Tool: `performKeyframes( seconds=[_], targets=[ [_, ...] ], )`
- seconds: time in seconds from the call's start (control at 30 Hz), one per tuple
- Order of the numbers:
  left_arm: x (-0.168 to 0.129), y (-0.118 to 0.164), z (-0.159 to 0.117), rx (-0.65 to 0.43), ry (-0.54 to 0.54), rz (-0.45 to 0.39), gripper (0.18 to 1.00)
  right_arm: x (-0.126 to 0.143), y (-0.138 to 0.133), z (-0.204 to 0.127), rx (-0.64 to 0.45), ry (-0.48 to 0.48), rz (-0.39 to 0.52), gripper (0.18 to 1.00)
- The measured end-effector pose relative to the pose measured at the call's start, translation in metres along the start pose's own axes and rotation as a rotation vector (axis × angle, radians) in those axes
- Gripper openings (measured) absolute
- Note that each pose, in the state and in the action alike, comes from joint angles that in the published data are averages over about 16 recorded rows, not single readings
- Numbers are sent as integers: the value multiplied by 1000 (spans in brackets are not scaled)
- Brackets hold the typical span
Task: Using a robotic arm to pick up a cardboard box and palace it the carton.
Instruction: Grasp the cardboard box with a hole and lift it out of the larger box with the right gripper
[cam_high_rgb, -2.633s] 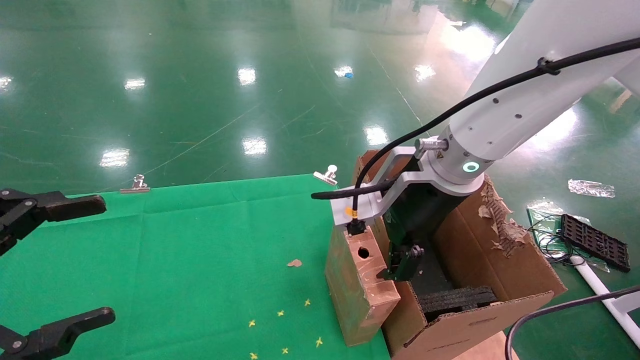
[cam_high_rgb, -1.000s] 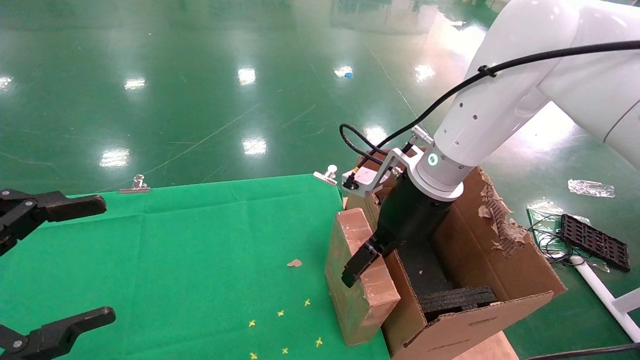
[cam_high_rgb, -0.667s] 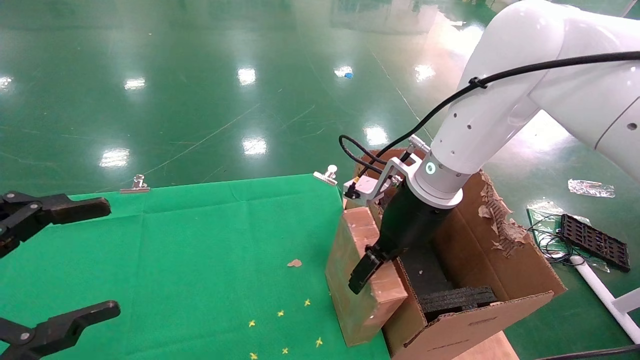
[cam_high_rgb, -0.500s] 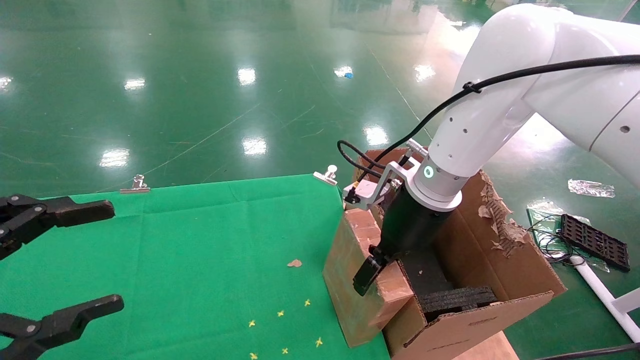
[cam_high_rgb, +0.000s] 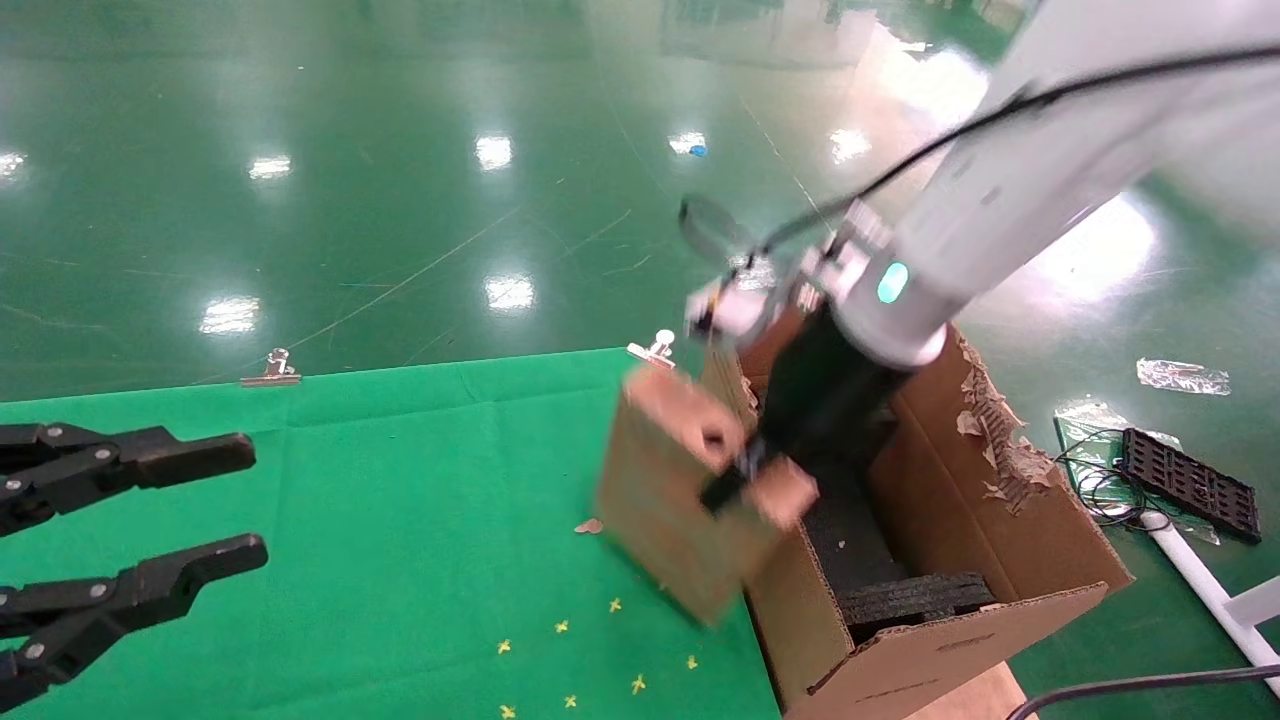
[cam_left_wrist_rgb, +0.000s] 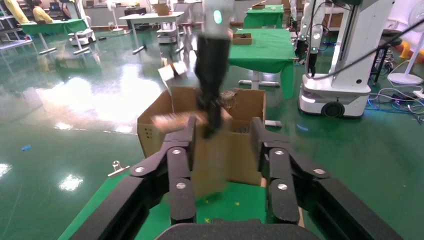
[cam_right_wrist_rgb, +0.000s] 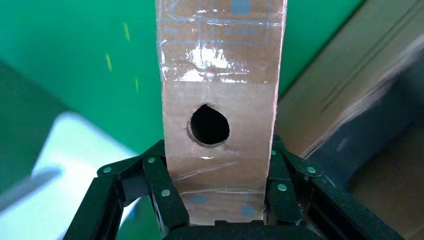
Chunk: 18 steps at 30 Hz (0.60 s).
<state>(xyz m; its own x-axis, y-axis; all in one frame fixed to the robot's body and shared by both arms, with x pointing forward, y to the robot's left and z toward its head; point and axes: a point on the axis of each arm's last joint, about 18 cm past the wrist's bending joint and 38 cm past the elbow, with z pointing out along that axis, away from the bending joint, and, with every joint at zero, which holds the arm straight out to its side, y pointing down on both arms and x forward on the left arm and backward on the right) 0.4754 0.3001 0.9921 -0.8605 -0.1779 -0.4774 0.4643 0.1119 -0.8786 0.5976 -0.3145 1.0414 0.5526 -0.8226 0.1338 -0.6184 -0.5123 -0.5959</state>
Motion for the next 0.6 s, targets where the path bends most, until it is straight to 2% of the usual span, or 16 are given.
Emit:
performKeyframes(
  seconds=[0.17,0.33,0.47,0.6],
  targets=[
    [0,0,0,0,0,0,464,29,-9,-56,181,49,-3,382],
    [0,0,0,0,0,0,357,66,2,-108,304,133,51,344],
    [0,0,0,0,0,0,302,97,23,-133,330,199,134,332],
    [0,0,0,0,0,0,255,123,51,-137,301,242,245,330]
  ],
)
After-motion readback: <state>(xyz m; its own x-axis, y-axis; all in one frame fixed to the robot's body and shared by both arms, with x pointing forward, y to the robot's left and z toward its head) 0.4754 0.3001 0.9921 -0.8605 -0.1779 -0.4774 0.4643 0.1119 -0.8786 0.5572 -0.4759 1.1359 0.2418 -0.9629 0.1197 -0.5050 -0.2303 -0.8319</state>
